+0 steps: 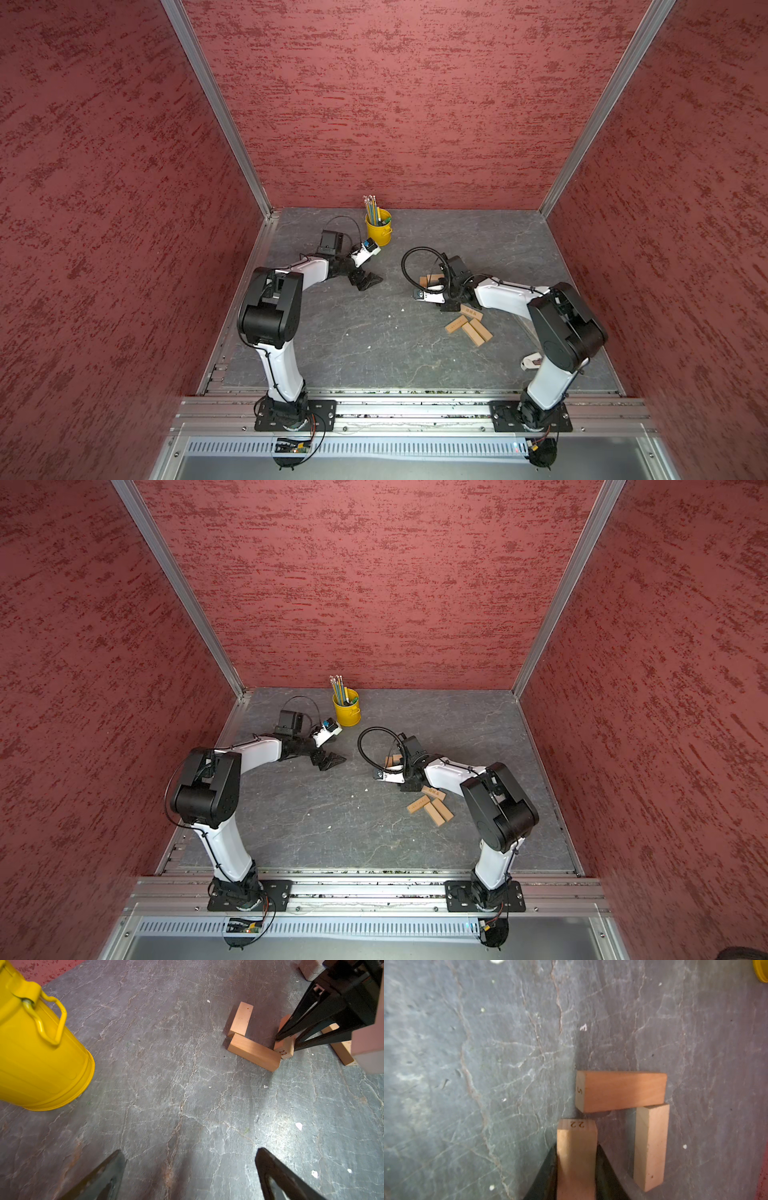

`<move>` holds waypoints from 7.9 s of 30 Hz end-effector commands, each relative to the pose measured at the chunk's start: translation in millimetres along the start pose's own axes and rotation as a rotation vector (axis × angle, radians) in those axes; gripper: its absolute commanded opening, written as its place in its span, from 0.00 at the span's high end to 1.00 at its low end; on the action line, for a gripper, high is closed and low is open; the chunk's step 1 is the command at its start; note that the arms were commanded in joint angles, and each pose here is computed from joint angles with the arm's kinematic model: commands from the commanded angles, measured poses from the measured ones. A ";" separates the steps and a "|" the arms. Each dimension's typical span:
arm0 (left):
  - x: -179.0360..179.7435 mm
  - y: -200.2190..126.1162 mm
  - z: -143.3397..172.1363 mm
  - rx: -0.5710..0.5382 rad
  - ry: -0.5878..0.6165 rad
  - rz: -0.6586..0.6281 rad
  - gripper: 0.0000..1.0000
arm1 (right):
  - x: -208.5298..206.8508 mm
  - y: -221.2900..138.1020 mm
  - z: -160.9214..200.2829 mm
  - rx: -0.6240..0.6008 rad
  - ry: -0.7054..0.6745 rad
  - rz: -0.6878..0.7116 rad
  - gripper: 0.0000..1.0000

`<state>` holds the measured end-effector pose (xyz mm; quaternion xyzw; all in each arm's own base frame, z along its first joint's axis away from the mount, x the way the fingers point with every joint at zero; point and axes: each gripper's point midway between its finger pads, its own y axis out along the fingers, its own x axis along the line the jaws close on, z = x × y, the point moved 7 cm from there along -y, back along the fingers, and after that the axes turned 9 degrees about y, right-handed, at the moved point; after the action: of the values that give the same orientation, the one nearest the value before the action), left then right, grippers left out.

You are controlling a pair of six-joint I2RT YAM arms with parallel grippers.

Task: Assemble the number 8 with building blocks
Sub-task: Assemble the building block at the center of the board, then pick up the building block from the center of the board, then assemble the building block at the center of the board.

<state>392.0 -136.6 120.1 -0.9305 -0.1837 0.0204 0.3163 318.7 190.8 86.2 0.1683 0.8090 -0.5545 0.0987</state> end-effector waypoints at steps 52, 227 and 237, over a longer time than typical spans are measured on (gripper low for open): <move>-3.2 8.1 0.4 0.029 0.029 0.018 0.01 | -63.5 -84.8 6.9 -0.143 0.512 0.516 0.01; -0.8 2.4 -1.6 0.007 0.000 0.036 0.01 | 61.6 11.1 -52.0 0.534 1.629 0.243 1.00; 0.3 1.8 -1.6 0.003 -0.004 0.036 0.01 | 54.5 10.5 -50.9 0.524 1.643 0.273 1.00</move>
<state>392.7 -137.7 116.8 -0.9300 -0.1736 0.0295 0.3227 270.9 263.6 90.4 0.5991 0.4783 -0.3973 -0.5045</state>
